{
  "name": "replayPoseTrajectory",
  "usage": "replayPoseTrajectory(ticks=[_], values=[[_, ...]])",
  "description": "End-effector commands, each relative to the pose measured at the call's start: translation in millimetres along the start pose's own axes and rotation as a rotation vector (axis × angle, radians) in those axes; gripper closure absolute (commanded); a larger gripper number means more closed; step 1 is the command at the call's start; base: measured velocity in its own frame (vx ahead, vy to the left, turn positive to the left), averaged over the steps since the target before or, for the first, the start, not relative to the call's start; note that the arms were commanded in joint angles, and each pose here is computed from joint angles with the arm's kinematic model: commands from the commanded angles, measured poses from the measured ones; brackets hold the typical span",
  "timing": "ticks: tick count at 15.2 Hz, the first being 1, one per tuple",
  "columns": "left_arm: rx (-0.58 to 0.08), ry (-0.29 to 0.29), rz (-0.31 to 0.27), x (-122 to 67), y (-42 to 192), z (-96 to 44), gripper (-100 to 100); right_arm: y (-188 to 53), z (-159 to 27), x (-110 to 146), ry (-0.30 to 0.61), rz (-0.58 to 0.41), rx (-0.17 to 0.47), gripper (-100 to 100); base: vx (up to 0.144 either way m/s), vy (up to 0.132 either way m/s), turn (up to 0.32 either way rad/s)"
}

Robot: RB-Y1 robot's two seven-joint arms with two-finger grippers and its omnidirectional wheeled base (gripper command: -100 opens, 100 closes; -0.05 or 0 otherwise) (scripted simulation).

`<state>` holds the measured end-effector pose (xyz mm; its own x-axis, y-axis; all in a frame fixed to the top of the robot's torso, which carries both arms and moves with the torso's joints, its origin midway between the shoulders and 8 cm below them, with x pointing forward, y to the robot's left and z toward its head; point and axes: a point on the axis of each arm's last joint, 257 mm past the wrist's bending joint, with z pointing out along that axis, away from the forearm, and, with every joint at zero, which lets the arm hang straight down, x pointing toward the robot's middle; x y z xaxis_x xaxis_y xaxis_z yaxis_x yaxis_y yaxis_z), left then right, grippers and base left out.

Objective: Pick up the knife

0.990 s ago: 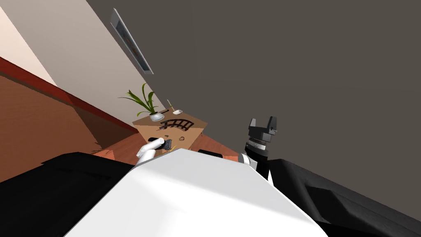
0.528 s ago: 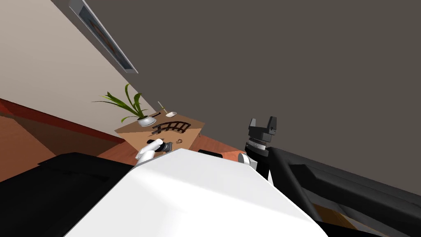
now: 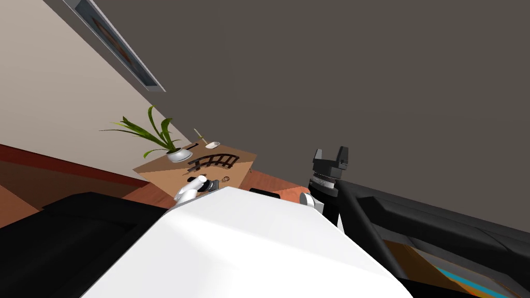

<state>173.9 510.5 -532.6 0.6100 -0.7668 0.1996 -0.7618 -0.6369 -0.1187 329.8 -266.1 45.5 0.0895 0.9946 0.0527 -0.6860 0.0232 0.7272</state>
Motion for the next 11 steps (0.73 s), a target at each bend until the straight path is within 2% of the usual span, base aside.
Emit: replayPoseTrajectory(ticks=[1,2,3,7,8,11], values=[[0.007,-0.002,0.001,4.3,0.9,7.0,-100,0.0,0.0,0.0,0.000,0.000,0.000,0,-0.012,0.015,-0.002],[0.002,-0.001,0.000,2.1,0.3,3.3,-100,0.0,0.0,0.0,0.000,0.000,0.000,0,-0.006,0.008,-0.004],[0.005,-0.002,0.000,2.5,0.0,4.1,100,0.0,0.0,0.0,0.000,0.000,0.000,0,0.000,0.000,0.000],[0.005,-0.002,0.000,2.4,-0.1,4.1,100,0.0,0.0,0.0,0.000,0.000,0.000,0,0.000,0.000,0.000],[-0.001,0.000,-0.001,-3.3,-0.9,-4.8,100,0.0,0.0,0.0,0.000,0.000,0.000,0,0.009,-0.014,0.001],[-0.006,0.002,-0.002,-8.2,-2.0,-12.8,100,0.0,0.0,0.0,0.000,0.000,0.000,0,0.018,-0.023,0.006]])
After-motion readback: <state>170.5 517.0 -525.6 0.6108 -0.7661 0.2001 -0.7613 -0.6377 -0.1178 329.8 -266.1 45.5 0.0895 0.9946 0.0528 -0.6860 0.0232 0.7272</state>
